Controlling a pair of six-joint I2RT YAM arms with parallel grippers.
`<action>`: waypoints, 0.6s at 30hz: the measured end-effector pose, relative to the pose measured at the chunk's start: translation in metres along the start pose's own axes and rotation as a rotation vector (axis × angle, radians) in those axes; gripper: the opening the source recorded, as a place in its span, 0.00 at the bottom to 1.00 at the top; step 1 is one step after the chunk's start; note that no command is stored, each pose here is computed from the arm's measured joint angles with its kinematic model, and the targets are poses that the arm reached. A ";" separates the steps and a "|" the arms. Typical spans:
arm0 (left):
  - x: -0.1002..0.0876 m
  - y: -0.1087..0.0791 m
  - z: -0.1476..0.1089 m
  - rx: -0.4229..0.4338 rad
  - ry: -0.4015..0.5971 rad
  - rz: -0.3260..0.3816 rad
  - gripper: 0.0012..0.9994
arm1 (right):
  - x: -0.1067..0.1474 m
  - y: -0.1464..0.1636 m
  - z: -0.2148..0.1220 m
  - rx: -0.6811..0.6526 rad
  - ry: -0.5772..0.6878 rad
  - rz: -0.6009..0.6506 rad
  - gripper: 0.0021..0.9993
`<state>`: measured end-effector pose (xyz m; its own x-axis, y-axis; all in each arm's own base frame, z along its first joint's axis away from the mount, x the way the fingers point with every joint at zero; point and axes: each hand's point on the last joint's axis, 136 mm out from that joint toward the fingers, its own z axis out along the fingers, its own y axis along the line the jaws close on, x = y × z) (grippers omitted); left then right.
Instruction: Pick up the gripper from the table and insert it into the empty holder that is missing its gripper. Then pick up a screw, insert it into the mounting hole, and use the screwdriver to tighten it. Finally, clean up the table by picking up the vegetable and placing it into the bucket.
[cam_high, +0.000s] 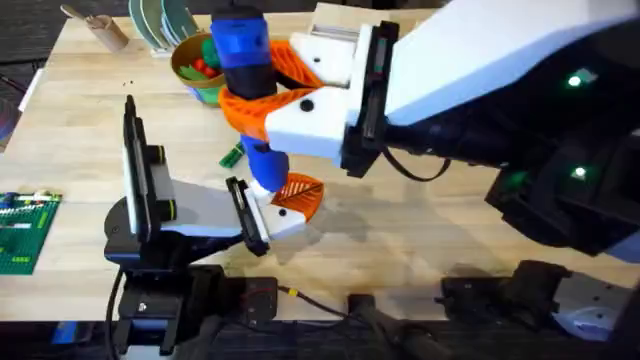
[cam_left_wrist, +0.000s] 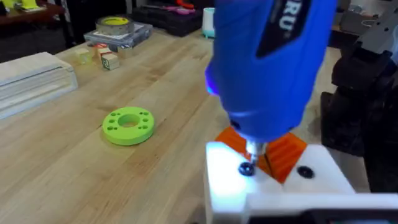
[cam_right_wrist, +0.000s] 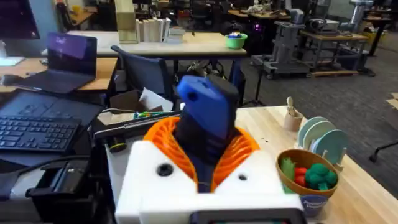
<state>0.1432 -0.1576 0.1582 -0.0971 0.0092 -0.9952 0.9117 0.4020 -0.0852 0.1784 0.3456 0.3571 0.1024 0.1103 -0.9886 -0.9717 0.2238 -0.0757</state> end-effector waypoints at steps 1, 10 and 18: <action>0.000 0.000 0.000 0.000 0.000 0.000 0.00 | 0.000 0.000 0.000 0.000 0.001 -0.002 0.09; 0.000 0.001 0.000 -0.006 0.000 0.001 0.00 | -0.007 -0.002 0.003 0.001 -0.038 -0.026 0.08; 0.000 0.001 0.000 -0.006 0.000 0.001 0.00 | -0.009 -0.001 0.003 0.001 -0.048 -0.036 0.08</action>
<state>0.1443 -0.1572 0.1582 -0.0963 0.0092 -0.9953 0.9091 0.4079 -0.0842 0.1794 0.3467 0.3666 0.1472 0.1481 -0.9780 -0.9669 0.2297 -0.1108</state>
